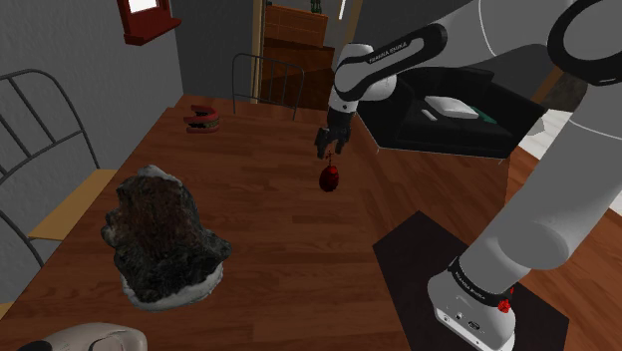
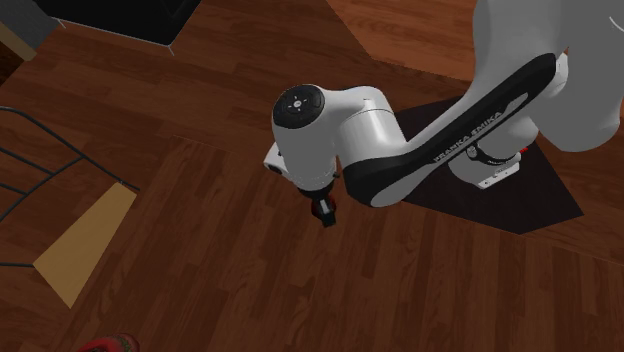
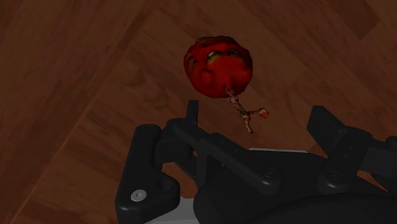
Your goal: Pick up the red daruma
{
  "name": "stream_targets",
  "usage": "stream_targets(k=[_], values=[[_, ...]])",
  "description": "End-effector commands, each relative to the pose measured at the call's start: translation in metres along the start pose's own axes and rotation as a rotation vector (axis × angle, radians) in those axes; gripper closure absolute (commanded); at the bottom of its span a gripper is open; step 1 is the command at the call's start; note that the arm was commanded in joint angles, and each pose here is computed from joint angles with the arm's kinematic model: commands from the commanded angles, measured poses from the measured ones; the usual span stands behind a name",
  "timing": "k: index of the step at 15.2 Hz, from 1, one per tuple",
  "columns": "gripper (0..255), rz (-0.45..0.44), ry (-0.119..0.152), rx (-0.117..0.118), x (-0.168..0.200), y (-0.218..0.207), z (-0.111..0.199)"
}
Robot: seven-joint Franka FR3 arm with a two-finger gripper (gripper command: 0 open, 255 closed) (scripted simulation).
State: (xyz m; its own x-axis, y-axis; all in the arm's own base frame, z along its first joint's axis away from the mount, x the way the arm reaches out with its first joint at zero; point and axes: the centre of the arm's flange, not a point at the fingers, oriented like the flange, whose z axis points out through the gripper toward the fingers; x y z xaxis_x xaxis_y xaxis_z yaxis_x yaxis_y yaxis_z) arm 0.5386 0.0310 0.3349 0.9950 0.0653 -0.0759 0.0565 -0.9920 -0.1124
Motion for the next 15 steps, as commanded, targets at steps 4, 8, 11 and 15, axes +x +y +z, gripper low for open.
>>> stream_targets(k=[4,8,11,15], values=[[255,0.0,0.0,0.0,0.001,0.001,0.014],[255,0.0,0.0,0.0,0.001,0.001,0.014],[255,0.0,0.0,0.0,0.001,0.001,0.014],[255,0.0,0.0,0.0,0.0,0.0,0.003]])
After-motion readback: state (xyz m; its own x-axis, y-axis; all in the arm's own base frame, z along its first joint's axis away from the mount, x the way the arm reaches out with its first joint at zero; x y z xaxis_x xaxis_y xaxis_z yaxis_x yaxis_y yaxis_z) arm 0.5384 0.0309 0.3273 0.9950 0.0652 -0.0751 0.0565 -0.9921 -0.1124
